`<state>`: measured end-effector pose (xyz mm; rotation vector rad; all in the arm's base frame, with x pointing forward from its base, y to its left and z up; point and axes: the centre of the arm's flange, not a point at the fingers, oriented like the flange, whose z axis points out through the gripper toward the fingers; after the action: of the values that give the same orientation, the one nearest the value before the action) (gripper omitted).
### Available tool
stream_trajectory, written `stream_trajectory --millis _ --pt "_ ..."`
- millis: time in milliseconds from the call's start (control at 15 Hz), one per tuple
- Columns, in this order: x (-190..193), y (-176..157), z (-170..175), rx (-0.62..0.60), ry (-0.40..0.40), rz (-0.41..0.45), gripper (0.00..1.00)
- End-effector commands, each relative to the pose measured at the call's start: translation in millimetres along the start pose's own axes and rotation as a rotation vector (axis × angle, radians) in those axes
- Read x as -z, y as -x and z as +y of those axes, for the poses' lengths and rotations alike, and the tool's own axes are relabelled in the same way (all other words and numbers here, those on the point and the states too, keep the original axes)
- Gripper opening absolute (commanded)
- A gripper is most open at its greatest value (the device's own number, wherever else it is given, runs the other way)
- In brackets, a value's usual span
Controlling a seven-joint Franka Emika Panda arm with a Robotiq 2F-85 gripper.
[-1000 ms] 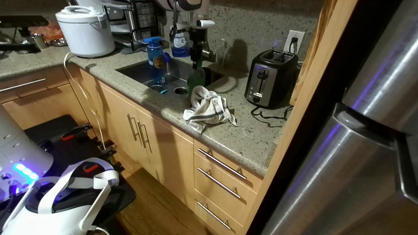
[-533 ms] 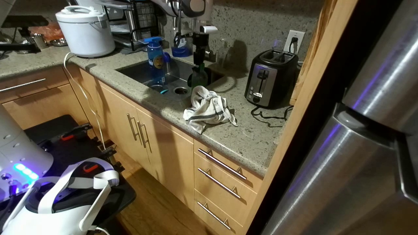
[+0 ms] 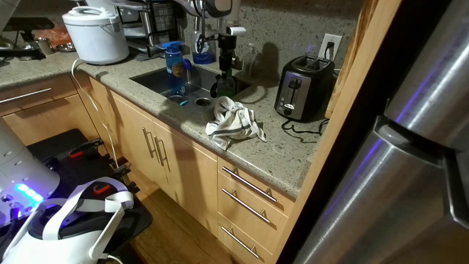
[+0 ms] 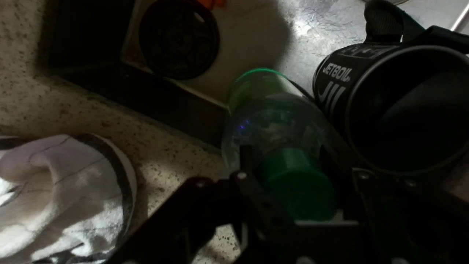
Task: Put the blue bottle, the black mug, and the green bottle in the sink
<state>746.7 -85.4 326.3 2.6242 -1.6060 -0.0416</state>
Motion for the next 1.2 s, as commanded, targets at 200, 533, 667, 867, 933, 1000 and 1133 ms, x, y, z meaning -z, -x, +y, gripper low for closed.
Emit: stream_trajectory --millis 200,533,667,867,933,1000,1133 --pt "3.8 -6.7 -6.8 -0.049 -0.009 -0.002 0.33" --pt "-1.0 -8.1 -8.6 -0.051 0.000 -0.004 0.77" --pt "-0.7 -8.8 -8.8 -0.050 -0.001 -0.002 0.89" --pt "0.5 -9.1 -9.0 -0.050 -0.003 -0.001 1.00" --pt "1.3 -9.3 -9.2 -0.051 -0.004 0.000 1.00" --pt "2.2 -9.6 -9.2 -0.052 -0.006 0.000 1.00" --pt "4.5 -10.0 -8.1 -0.054 -0.007 -0.001 1.00"
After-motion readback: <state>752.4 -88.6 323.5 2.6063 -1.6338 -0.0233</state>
